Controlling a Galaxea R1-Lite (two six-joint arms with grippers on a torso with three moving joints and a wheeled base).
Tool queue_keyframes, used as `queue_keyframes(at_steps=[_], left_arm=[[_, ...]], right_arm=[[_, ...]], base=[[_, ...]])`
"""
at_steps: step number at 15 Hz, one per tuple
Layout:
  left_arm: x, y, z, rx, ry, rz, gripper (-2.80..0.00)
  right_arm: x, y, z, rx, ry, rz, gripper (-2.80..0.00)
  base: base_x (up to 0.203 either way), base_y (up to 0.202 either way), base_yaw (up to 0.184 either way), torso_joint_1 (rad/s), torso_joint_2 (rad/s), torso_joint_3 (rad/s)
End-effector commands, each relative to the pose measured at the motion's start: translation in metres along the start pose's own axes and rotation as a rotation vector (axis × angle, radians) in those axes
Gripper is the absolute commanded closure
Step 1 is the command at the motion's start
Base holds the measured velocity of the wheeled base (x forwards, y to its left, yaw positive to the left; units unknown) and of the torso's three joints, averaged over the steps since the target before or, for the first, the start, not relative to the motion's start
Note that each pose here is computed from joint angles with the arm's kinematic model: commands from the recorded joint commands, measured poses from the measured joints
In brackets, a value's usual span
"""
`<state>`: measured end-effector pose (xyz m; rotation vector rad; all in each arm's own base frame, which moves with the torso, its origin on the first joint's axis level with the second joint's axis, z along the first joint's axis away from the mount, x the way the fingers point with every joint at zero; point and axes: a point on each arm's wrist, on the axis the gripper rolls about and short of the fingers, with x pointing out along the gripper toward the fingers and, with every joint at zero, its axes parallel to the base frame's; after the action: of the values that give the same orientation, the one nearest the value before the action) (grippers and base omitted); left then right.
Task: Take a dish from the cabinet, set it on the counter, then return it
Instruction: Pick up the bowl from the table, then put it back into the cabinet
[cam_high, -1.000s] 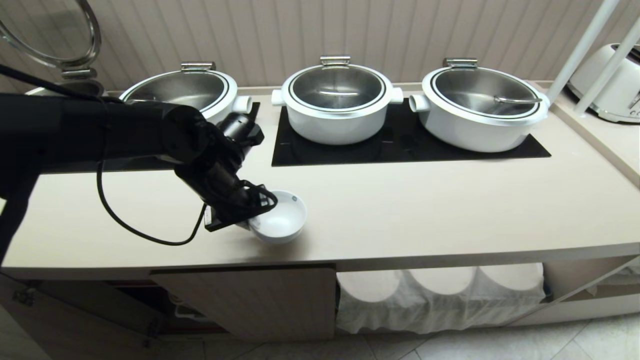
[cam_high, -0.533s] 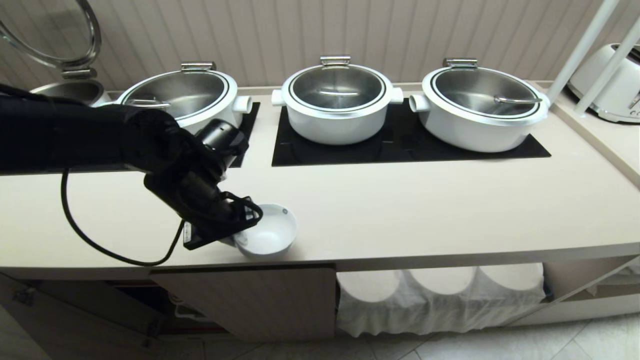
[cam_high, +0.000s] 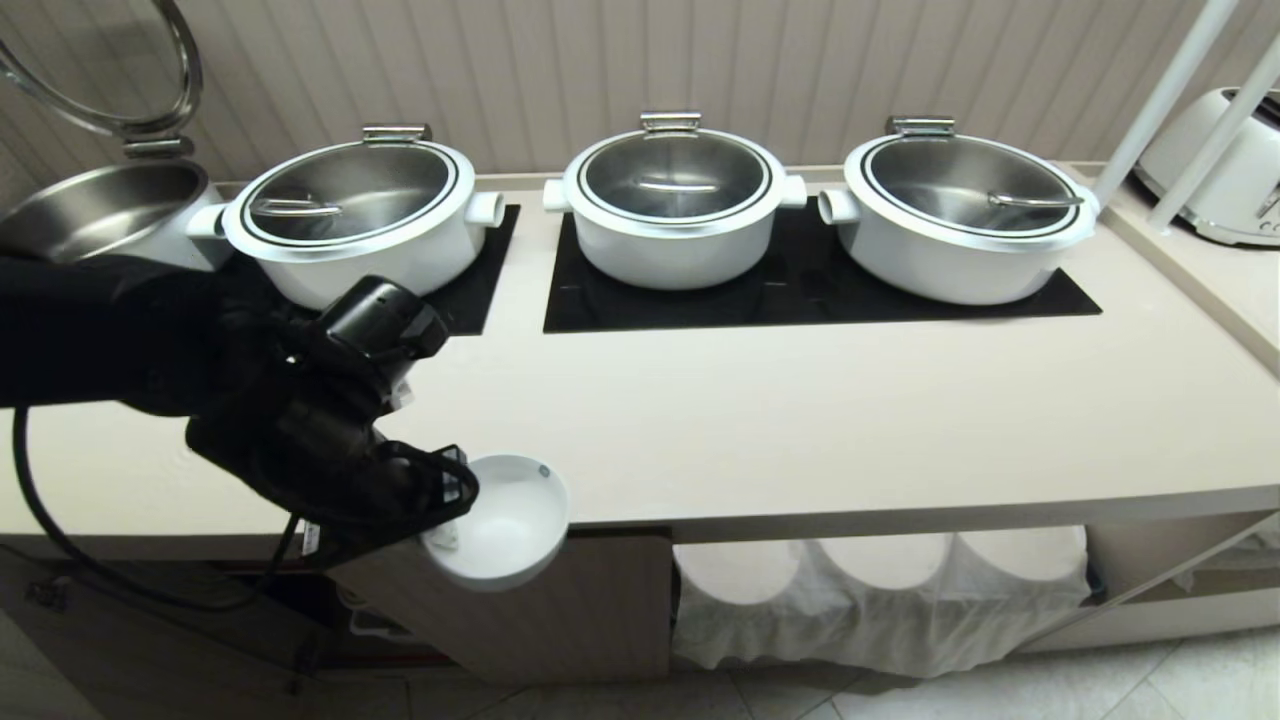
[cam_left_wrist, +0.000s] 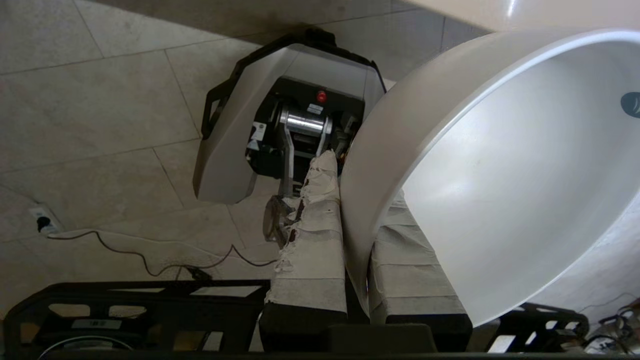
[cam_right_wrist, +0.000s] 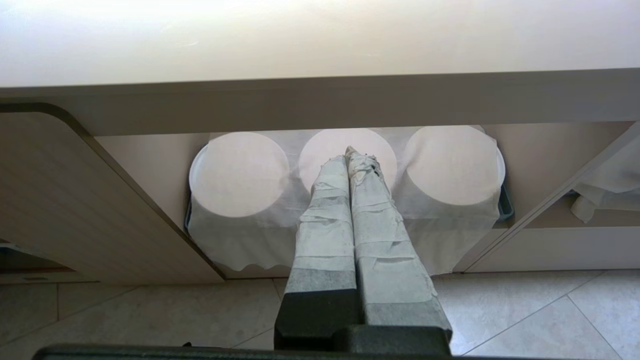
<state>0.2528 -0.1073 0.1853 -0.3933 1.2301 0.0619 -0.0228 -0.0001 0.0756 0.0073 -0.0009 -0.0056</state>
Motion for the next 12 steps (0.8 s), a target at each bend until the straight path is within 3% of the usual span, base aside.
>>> queue_keyframes(at_steps=[1,7,12], left_arm=[[-0.013,0.011,-0.022,0.017,0.001,-0.010,0.00],[-0.020,0.024,-0.068,0.112,0.047,-0.019,0.00],[-0.015,0.043,-0.090,0.122,0.014,-0.061,0.00]], right_arm=[[0.000,0.000,0.000,0.000,-0.001,0.000,0.00],[0.000,0.000,0.000,0.000,-0.001,0.000,0.00],[0.000,0.000,0.000,-0.001,-0.001,0.001,0.00]], base=[[0.000,0.000,0.000,0.000,0.00,0.000],[0.000,0.000,0.000,0.000,0.00,0.000],[0.000,0.000,0.000,0.000,0.00,0.000]])
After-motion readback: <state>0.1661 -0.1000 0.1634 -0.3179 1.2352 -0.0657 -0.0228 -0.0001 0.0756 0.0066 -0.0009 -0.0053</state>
